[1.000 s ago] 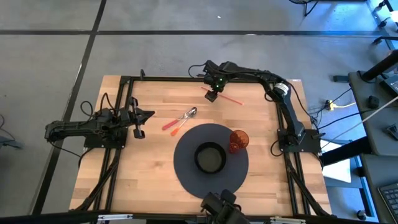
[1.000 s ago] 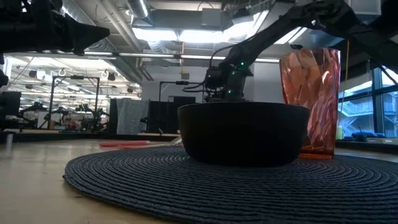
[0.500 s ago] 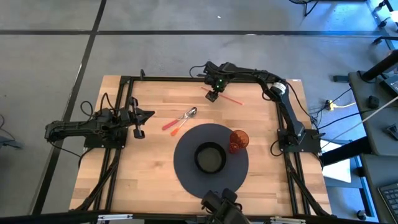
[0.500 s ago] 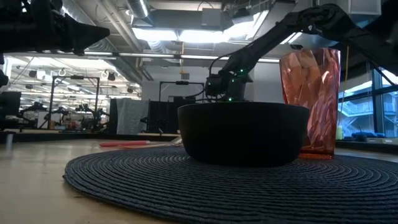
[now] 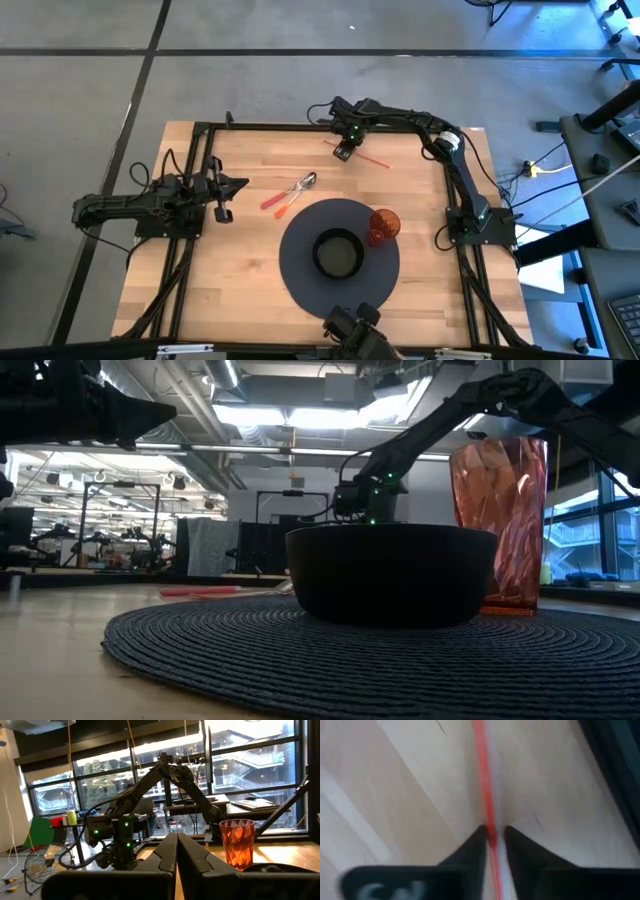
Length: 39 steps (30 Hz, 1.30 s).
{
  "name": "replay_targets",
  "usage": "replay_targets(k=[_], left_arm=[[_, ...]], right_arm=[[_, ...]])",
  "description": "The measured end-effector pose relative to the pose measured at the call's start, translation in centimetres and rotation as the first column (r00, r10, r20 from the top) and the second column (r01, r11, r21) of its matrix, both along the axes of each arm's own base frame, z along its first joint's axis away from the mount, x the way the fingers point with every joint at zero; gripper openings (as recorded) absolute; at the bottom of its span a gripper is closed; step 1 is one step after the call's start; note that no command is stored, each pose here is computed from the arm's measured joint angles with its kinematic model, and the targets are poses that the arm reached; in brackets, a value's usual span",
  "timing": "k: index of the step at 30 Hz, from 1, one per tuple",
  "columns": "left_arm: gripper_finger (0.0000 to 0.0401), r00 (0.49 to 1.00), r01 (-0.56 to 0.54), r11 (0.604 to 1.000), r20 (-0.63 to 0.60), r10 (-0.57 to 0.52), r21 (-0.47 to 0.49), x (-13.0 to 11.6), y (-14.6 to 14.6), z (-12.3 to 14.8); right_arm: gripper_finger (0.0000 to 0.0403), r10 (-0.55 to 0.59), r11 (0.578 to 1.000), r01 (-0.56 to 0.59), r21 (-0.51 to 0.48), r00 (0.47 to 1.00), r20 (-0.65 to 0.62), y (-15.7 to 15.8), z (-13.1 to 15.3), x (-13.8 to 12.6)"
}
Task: Pick & Place Utensil
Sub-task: Put the sipping straw in the cup
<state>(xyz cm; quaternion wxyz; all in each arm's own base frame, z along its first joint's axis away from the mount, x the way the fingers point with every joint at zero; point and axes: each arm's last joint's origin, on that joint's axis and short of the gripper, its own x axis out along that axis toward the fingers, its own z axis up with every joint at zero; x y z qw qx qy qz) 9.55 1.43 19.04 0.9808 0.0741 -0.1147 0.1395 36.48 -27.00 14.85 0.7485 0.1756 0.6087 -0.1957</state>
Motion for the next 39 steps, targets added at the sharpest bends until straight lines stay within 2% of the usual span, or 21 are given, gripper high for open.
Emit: replay_targets(k=[3,7,12,15,21,25,30,35,37,39], left_arm=[[0.0003,1.000,0.000,1.000,0.000,0.000,0.000,0.0,0.0,0.0],[0.0003,1.000,0.000,1.000,0.000,0.000,0.000,0.0,0.0,0.0],[0.0008,1.000,0.001,1.000,0.001,-0.001,-0.005,0.0,0.0,0.0],[0.0006,1.000,0.001,1.000,0.002,-0.001,-0.006,0.0,0.0,0.0],[0.0004,1.000,0.001,1.000,-0.010,-0.001,-0.008,0.0,0.0,-0.1],[0.0007,1.000,0.001,1.000,-0.021,-0.001,-0.009,0.1,0.0,-0.2],[0.0006,1.000,0.001,1.000,-0.024,-0.001,-0.009,0.1,0.0,-0.2],[0.0004,1.000,0.003,1.000,-0.021,-0.003,-0.017,0.1,0.0,-0.2],[0.0005,1.000,0.004,1.000,-0.020,-0.004,-0.019,0.1,0.0,-0.2],[0.0007,1.000,0.004,1.000,-0.021,-0.004,-0.020,0.1,0.0,-0.2]], right_arm=[[0.0014,0.019,1.000,-0.019,-0.001,1.000,-0.004,0.0,-0.1,0.0],[0.0016,0.013,1.000,-0.013,-0.019,1.000,-0.017,0.0,0.0,0.0],[0.0004,0.026,1.000,-0.026,-0.012,1.000,-0.011,0.2,1.5,0.8],[0.0006,0.083,0.996,-0.082,-0.028,0.996,0.023,1.1,3.6,2.2],[0.0003,0.225,0.968,-0.205,-0.145,0.964,0.143,3.2,9.2,5.1],[0.0002,0.324,0.939,-0.267,-0.218,0.900,0.291,5.5,14.5,5.9],[0.0001,0.428,0.899,-0.312,-0.308,0.774,0.467,9.2,21.5,4.4],[0.0001,0.541,0.834,-0.291,-0.469,0.600,0.590,13.8,28.0,1.0],[0.0001,0.569,0.816,-0.275,-0.509,0.539,0.621,15.5,29.6,-0.9],[0.0001,0.580,0.806,-0.240,-0.541,0.499,0.644,16.9,30.6,-3.2]])
